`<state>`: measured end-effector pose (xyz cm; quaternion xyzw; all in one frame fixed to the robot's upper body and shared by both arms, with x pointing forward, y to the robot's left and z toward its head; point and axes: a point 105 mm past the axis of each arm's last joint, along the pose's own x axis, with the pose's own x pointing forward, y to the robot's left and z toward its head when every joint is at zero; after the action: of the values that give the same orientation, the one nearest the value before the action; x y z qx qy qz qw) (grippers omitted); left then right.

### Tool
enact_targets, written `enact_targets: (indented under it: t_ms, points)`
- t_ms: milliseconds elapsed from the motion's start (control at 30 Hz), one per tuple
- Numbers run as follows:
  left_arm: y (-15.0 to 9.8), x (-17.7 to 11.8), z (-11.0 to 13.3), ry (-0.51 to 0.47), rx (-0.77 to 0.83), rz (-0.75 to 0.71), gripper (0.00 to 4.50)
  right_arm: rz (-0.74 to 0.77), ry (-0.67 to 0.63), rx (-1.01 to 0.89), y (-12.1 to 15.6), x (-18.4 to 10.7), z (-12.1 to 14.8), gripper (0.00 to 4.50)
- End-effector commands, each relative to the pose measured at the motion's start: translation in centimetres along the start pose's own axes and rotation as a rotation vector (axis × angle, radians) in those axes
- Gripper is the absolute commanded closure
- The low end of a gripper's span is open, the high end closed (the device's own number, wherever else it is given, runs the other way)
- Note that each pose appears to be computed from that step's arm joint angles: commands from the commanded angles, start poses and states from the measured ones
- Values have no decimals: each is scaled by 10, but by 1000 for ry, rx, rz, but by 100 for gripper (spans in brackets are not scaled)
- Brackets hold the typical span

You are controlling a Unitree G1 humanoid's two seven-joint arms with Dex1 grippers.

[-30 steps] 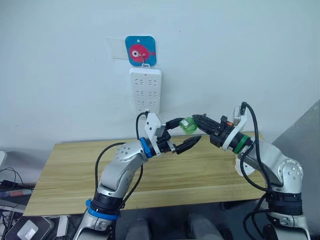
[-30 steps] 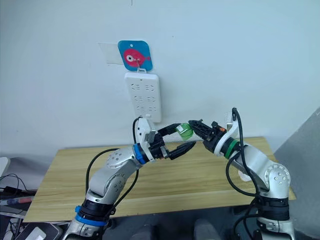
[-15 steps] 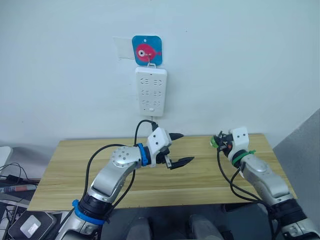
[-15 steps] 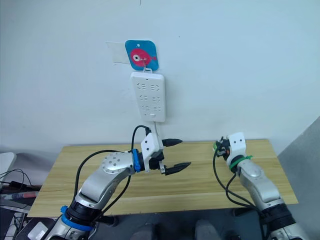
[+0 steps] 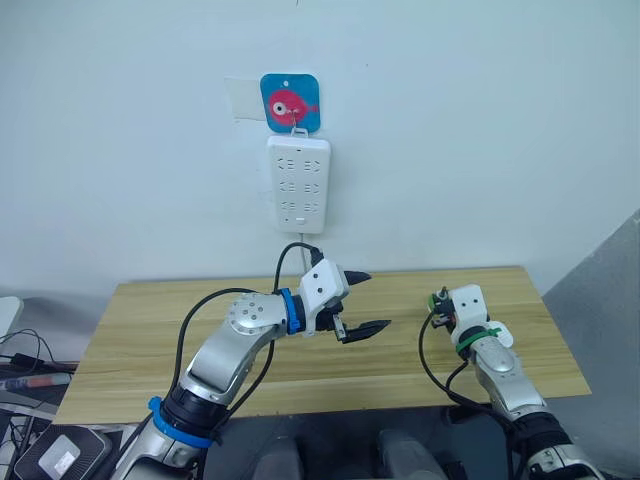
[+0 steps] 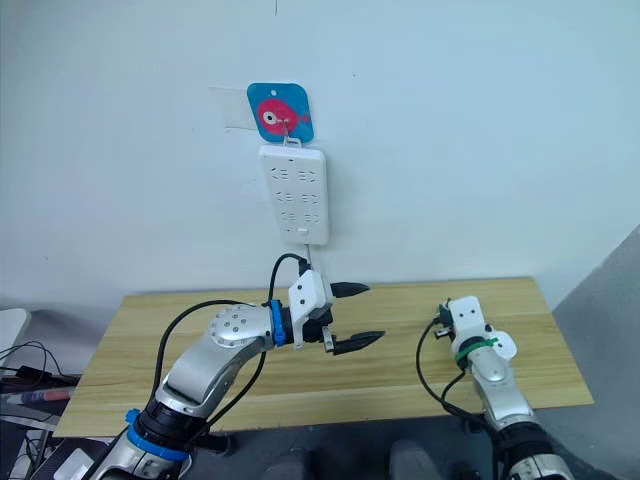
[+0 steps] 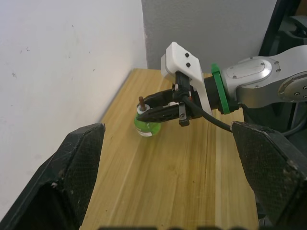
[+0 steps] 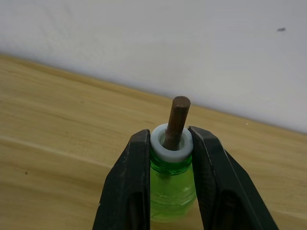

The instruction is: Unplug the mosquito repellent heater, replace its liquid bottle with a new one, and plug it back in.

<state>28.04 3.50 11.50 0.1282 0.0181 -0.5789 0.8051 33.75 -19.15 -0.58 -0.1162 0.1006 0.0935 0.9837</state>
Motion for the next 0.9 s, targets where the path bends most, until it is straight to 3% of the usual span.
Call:
enact_targets:
  t_ms: [33,367,700,900]
  points:
    - [4,-2,9,-24,20,5,0,-13,-26,12,-5,4,6,370]
    - [3,-2,11,-35,9,25,0,39,4,-31,0,3,-9,370]
    - [4,-8,6,-36,-11,68,0,90,-21,-38,-7,-8,-7,9]
    - [11,-21,-5,-46,-66,194,0,145,-99,-111,-21,-32,22,1]
